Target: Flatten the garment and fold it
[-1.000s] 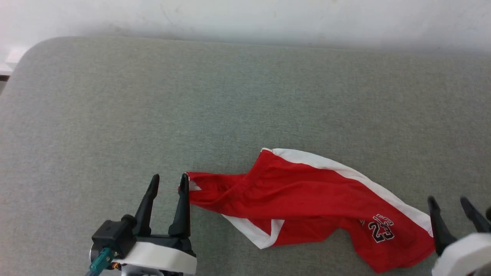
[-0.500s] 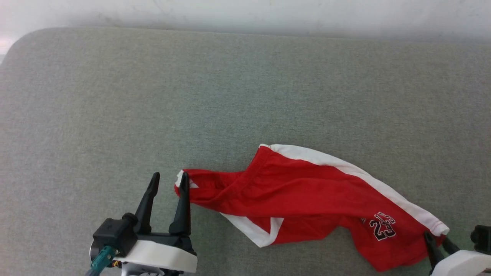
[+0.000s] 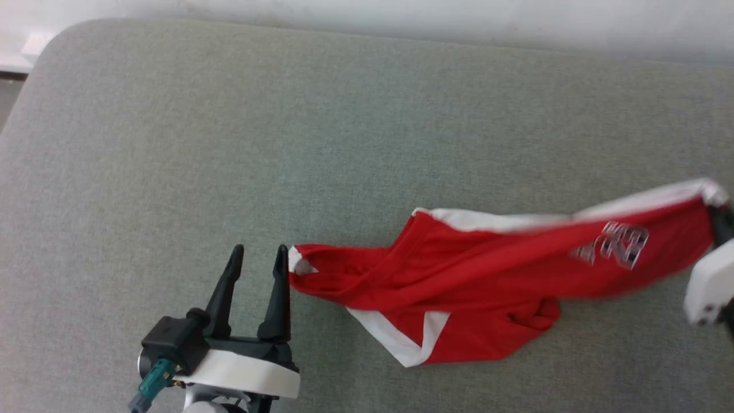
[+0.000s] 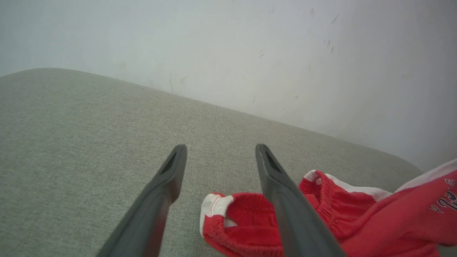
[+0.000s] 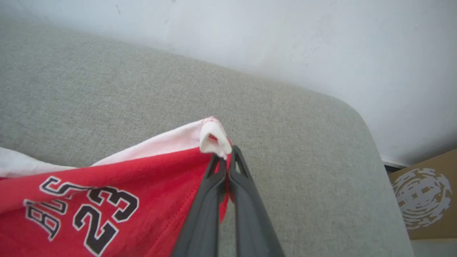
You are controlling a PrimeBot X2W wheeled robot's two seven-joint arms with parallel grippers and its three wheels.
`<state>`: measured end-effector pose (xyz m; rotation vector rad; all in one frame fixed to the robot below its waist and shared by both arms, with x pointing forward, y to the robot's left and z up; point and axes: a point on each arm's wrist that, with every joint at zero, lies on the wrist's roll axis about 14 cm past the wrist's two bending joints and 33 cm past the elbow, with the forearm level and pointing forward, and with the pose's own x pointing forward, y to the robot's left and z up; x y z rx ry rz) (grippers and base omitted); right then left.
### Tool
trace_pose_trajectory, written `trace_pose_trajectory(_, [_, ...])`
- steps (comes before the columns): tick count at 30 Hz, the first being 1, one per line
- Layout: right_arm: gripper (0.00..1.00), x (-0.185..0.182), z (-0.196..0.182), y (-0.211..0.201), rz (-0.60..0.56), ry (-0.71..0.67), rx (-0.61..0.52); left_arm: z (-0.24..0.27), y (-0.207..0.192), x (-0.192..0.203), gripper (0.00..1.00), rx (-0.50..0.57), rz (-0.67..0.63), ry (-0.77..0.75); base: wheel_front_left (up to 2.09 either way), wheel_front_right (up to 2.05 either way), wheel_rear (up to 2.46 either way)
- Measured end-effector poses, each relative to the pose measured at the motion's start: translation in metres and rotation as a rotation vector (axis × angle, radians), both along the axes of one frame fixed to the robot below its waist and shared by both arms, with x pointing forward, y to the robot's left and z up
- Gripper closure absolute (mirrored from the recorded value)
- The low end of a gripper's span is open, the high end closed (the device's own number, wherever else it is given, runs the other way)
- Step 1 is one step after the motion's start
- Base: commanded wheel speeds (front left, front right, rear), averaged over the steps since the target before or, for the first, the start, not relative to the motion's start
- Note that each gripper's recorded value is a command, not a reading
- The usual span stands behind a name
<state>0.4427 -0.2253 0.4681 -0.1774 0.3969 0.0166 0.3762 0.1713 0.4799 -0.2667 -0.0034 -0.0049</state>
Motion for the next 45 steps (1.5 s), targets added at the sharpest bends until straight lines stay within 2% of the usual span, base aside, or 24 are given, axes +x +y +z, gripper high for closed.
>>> trace_pose_trajectory(6, [1.0, 0.042, 0.019, -0.01, 0.026, -0.084, -0.102, -0.004, 0.003, 0.002, 0.0, -0.002, 0.01, 0.012, 0.0, 0.0, 0.0])
trace_pose_trajectory(7, [0.94, 0.045, 0.014, -0.01, 0.024, -0.077, -0.099, -0.005, 0.003, 0.002, 0.0, -0.002, 0.012, 0.017, 0.0, 0.0, 0.0])
trace_pose_trajectory(8, [0.64, 0.045, 0.004, -0.011, 0.021, -0.05, -0.093, -0.007, 0.004, 0.002, 0.0, -0.004, 0.013, 0.021, 0.0, 0.0, 0.0])
trace_pose_trajectory(9, [0.13, 0.042, -0.01, -0.011, 0.014, -0.003, -0.084, -0.008, 0.004, 0.001, 0.0, -0.003, 0.013, 0.026, 0.0, 0.0, 0.0])
trace_pose_trajectory(10, [0.0, 0.037, -0.025, -0.011, 0.002, 0.049, -0.068, -0.009, 0.003, 0.001, 0.0, -0.004, 0.012, 0.03, 0.0, 0.0, 0.0])
trace_pose_trajectory(12, [0.0, 0.031, -0.041, -0.005, -0.001, 0.103, -0.04, -0.01, 0.002, 0.0, 0.0, -0.005, 0.008, 0.033, 0.0, 0.0, 0.0])
trace_pose_trajectory(15, [0.0, 0.031, -0.031, 0.003, -0.006, 0.047, 0.016, -0.006, -0.001, 0.001, 0.0, -0.006, 0.001, 0.021, 0.0, 0.0, 0.0])
trace_pose_trajectory(21, [0.0, 0.018, 0.031, -0.007, -0.098, -0.199, 0.111, 0.01, -0.007, 0.0, 0.0, 0.009, -0.025, -0.03, 0.0, 0.0, 0.0])
trace_pose_trajectory(26, [0.0, -0.023, 0.077, -0.036, -0.17, -0.387, 0.069, 0.021, -0.014, -0.005, 0.0, 0.027, -0.058, -0.064, 0.0, 0.0, 0.0])
trace_pose_trajectory(32, [0.0, -0.082, 0.048, -0.066, -0.274, -0.323, 0.181, 0.018, -0.03, -0.019, 0.0, 0.029, -0.125, -0.031, 0.0, 0.0, 0.0])
trace_pose_trajectory(36, [0.0, -0.095, 0.049, -0.074, -0.301, -0.337, 0.186, 0.029, -0.064, -0.019, 0.0, 0.025, -0.245, -0.034, 0.0, 0.0, 0.0])
trace_pose_trajectory(40, [0.0, -0.093, 0.053, -0.075, -0.304, -0.352, 0.182, 0.01, -0.123, -0.034, 0.0, -0.012, -0.483, 0.138, 0.0, 0.0, 0.0])
trace_pose_trajectory(43, [0.0, -0.087, 0.054, -0.073, -0.298, -0.355, 0.184, -0.005, -0.147, -0.044, 0.0, 0.027, -0.608, 0.249, 0.0, 0.0, 0.0])
trace_pose_trajectory(45, [0.0, -0.083, 0.053, -0.071, -0.291, -0.353, 0.192, -0.018, -0.152, -0.048, 0.0, 0.1, -0.663, 0.312, 0.0, 0.0, 0.0])
